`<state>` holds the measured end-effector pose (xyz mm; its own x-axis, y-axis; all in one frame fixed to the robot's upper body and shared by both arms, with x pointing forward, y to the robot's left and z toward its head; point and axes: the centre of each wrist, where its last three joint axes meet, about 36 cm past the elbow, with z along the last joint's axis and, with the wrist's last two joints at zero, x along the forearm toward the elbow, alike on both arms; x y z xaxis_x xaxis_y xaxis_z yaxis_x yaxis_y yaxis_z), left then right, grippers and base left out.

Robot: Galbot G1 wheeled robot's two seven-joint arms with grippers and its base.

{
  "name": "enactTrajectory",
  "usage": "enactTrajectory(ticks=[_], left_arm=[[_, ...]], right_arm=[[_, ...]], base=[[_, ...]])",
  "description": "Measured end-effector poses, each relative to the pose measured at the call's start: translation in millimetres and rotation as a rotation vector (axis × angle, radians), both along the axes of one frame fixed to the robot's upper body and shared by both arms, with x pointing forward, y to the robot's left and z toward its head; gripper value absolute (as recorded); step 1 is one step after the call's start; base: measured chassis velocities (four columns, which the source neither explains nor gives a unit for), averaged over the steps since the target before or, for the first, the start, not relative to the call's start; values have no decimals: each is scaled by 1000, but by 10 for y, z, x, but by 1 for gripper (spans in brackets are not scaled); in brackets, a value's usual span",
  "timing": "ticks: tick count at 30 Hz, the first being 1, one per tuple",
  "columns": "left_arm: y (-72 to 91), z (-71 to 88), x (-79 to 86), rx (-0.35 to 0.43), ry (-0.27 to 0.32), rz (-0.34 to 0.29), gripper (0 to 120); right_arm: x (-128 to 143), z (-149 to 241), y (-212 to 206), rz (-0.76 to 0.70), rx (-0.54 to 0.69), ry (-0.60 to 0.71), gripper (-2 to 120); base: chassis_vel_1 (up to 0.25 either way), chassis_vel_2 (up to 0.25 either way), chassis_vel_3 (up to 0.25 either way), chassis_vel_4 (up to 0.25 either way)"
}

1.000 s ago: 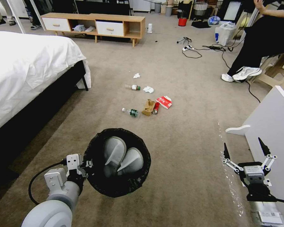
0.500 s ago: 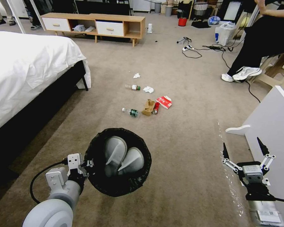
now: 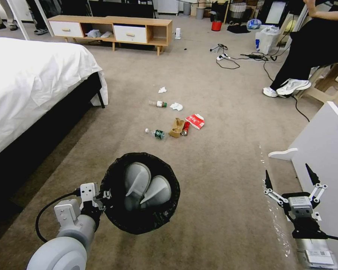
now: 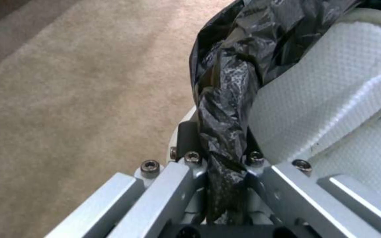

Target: Pick up the trash bin, then pick up the garbage from the floor and place it into the trash bin.

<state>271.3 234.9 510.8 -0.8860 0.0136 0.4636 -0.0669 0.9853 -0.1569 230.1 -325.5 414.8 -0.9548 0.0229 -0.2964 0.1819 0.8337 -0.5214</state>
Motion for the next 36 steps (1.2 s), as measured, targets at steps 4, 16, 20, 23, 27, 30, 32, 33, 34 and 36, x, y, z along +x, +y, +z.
enactTrajectory(ticks=[4,16,20,23,27,30,32,33,34,36], left_arm=[[4,0,0,1,0,3,2],[0,-1,-1,-2,0,5,2],[2,-2,0,-1,0,5,2],[4,-4,2,0,1,6,2],[4,-5,3,0,1,6,2],[4,-6,3,0,1,6,2],[4,-7,3,0,1,6,2],[4,-7,3,0,1,6,2],[4,-7,3,0,1,6,2],[5,-7,3,0,1,7,2]], right_arm=[[-3,-3,2,1,2,0,100],[6,-2,-4,1,-2,-1,100],[6,-3,-5,1,-8,3,100],[8,-7,-2,1,-6,3,100],[12,-11,-1,0,-4,3,100],[14,-15,-1,0,-3,1,100],[14,-17,-1,1,-1,1,100],[14,-18,0,1,0,0,100],[14,-18,0,1,0,0,100],[13,-19,1,1,2,-1,100]], base=[[134,146,-116,-145],[24,26,-21,-30],[0,0,0,0],[0,0,0,0],[11,7,-17,-15],[60,64,-71,-67],[75,100,-80,-64],[83,107,-80,-79],[83,67,-38,-79],[69,47,-30,-61]])
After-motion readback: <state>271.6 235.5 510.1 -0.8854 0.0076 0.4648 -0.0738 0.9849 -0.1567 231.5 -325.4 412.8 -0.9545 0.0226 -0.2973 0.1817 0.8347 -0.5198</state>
